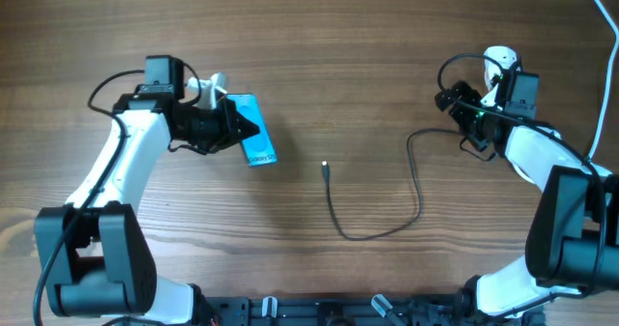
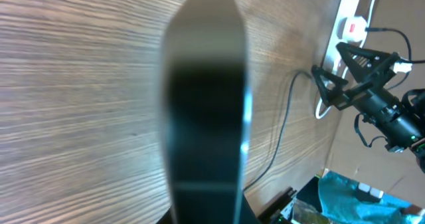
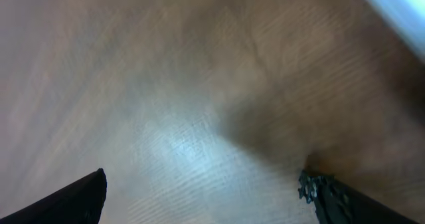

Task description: Plug charger to phone and switch on socket

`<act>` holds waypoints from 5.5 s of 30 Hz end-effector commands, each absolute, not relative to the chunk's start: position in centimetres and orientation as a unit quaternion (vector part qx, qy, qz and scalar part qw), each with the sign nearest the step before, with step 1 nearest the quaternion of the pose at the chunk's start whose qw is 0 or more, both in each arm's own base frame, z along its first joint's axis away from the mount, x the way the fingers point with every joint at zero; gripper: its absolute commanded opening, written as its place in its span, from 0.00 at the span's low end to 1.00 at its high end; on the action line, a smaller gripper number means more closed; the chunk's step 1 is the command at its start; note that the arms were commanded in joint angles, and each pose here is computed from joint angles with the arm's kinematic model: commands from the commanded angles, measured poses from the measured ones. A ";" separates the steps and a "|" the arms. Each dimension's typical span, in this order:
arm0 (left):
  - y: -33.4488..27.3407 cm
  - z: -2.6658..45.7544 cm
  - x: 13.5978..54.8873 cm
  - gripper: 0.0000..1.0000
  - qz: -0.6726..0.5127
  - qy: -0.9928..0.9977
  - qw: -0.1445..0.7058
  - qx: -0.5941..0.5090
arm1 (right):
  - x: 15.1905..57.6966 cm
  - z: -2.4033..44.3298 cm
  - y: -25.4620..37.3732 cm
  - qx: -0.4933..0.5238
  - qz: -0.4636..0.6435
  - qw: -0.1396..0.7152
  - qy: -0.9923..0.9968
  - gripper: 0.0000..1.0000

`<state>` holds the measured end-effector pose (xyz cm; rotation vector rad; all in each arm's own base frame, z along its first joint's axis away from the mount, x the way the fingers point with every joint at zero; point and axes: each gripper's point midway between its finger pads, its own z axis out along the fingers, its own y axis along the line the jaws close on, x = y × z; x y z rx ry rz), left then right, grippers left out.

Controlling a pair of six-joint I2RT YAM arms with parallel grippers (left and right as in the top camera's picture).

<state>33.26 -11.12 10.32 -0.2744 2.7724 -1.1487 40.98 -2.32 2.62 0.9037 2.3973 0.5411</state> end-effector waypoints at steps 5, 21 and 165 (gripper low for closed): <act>-9.3 7.9 32.8 0.04 -0.309 0.944 0.069 -0.094 | 42.3 3.0 -3.5 0.413 0.212 0.274 0.842 1.00; -9.2 4.4 32.9 0.04 -0.060 0.988 0.104 -0.096 | 33.4 -0.9 3.4 0.410 0.220 0.045 0.884 1.00; -5.2 12.4 34.3 0.04 -0.430 0.878 0.112 -0.179 | 26.0 -0.3 24.5 0.079 0.069 0.026 0.994 0.39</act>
